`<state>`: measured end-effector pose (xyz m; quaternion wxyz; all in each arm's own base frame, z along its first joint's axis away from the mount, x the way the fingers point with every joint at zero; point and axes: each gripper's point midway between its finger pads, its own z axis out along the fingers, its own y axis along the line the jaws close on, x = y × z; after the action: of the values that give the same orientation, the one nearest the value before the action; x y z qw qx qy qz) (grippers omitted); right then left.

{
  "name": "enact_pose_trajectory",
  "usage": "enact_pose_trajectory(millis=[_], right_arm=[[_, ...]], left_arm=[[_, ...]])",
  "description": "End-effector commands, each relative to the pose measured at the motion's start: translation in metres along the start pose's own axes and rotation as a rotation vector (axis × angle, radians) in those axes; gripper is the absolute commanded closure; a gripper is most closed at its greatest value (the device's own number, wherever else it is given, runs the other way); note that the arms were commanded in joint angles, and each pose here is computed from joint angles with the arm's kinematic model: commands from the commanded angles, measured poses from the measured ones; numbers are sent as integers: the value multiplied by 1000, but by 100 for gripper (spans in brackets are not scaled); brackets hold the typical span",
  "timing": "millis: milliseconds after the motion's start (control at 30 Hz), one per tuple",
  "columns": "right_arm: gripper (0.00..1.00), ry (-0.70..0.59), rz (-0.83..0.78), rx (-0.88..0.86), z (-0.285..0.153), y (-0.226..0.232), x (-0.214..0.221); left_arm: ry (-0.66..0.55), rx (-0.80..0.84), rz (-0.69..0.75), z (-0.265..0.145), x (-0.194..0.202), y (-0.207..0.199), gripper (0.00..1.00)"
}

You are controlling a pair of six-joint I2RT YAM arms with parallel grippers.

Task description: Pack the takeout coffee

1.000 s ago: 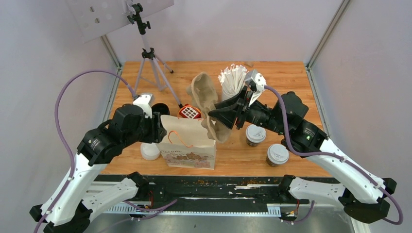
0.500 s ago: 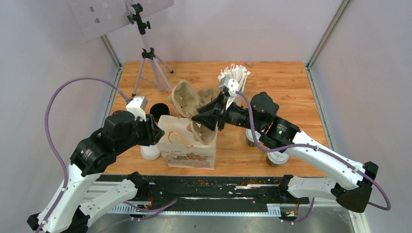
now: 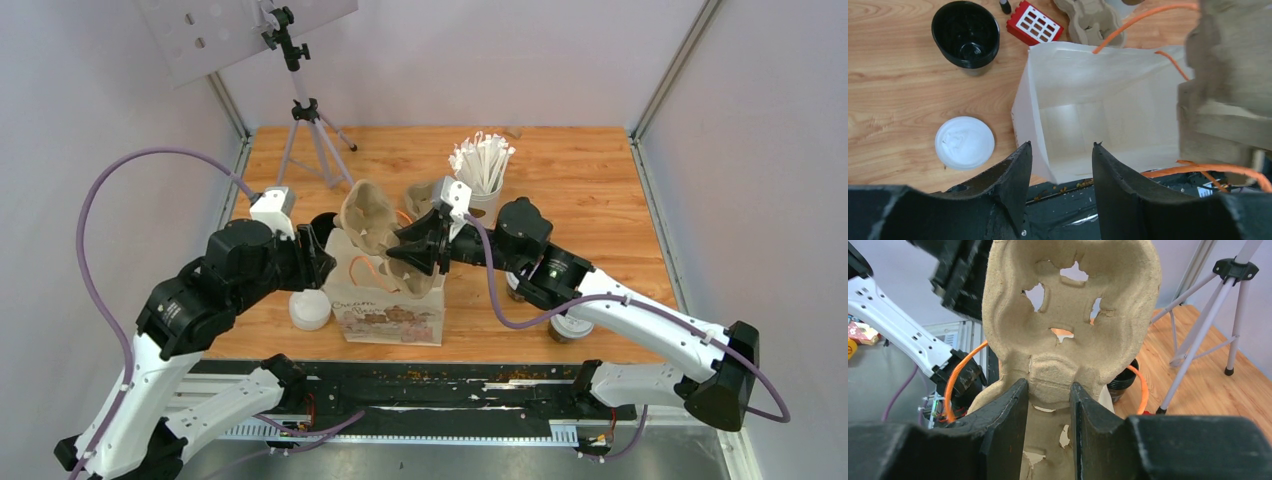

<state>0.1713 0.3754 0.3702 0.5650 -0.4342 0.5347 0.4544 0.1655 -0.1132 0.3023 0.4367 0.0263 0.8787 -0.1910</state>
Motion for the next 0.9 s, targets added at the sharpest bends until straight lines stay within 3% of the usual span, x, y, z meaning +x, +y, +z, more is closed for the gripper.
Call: enact_pose_trajectory(millis=[0, 233, 633, 867], right_arm=[[74, -42, -85, -9, 5, -2, -2], [74, 7, -102, -11, 1, -1, 20], [74, -32, -123, -17, 4, -1, 5], [74, -94, -112, -17, 13, -2, -8]], left_arm=[[-48, -14, -2, -14, -18, 1, 44], [23, -52, 8, 4, 4, 9, 41], [-70, -180, -69, -5, -14, 29, 42], [-40, -72, -62, -1, 6, 18, 48]])
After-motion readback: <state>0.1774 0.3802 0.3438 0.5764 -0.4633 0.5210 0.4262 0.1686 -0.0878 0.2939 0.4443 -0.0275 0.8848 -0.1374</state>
